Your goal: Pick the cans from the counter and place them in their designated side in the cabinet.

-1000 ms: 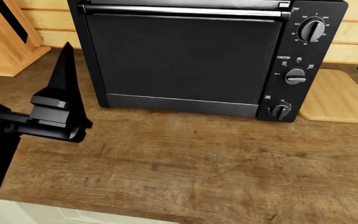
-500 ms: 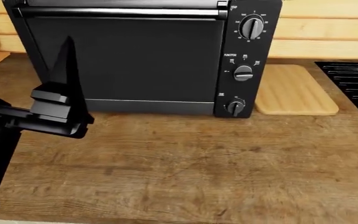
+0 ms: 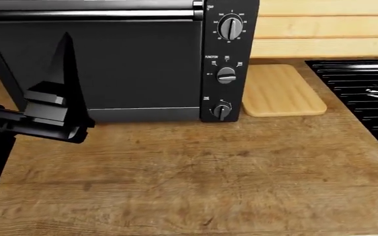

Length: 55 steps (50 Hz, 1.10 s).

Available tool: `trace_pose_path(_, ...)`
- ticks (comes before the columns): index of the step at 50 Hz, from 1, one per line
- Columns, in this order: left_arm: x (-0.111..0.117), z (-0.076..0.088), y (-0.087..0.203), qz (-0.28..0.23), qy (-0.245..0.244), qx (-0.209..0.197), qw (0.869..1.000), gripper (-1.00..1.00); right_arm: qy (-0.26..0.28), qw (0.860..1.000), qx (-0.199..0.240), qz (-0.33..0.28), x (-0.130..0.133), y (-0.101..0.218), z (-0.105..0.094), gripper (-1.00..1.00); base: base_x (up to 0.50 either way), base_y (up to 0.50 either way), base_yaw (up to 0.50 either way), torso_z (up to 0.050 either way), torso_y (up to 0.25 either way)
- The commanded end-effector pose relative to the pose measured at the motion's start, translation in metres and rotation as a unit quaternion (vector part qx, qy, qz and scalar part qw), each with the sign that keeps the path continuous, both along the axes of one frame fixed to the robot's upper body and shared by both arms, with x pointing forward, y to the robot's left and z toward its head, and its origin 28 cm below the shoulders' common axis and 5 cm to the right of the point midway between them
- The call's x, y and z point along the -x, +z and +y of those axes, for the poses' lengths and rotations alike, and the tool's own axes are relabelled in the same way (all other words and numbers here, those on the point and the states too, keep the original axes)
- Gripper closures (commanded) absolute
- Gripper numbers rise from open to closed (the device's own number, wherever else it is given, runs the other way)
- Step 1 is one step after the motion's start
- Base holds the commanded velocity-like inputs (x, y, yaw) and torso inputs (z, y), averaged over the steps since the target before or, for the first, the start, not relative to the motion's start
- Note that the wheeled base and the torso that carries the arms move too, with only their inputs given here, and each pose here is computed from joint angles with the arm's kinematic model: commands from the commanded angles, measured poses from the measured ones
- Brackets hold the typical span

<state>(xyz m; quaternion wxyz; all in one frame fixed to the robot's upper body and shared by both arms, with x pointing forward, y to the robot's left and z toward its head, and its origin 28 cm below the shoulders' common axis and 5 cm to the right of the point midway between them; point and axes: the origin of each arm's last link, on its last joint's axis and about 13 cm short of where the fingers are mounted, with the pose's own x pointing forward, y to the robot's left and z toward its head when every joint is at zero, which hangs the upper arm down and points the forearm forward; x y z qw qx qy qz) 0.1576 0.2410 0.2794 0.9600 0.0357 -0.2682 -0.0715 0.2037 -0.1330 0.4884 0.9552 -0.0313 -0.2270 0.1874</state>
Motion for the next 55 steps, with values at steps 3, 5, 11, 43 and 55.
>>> trace_pose_path(3, 0.003, 0.003, 0.006, -0.007, 0.002, 0.003, 1.0, -1.0, -0.013, 1.0, -0.009, -0.024, 0.002, 0.01, -0.003, 1.0, 0.09, -0.19, 0.0, 0.0, 0.0)
trace_pose_path(5, 0.003, 0.003, 0.007, -0.009, 0.003, 0.002, 1.0, -1.0, -0.014, 0.999, -0.009, -0.028, 0.004, 0.013, -0.003, 1.0, 0.09, -0.19, 0.0, 0.0, 0.0)
trace_pose_path(11, 0.005, 0.003, 0.012, -0.014, 0.003, 0.0, 1.0, -1.0, -0.018, 0.999, -0.015, -0.043, 0.011, 0.025, -0.007, 1.0, 0.09, -0.14, 0.0, 0.0, 0.002)
trace_pose_path(43, 0.006, 0.006, 0.01, -0.014, 0.007, 0.005, 1.0, -1.0, -0.014, 0.999, 0.003, -0.041, 0.007, 0.018, -0.003, 1.0, 0.23, -0.07, -0.1, 0.0, 0.001)
trace_pose_path(55, 0.005, 0.007, 0.01, -0.015, 0.007, 0.004, 1.0, -1.0, -0.006, 0.998, 0.008, -0.057, 0.013, 0.028, -0.002, 1.0, 0.14, -0.01, 0.23, 0.0, 0.003)
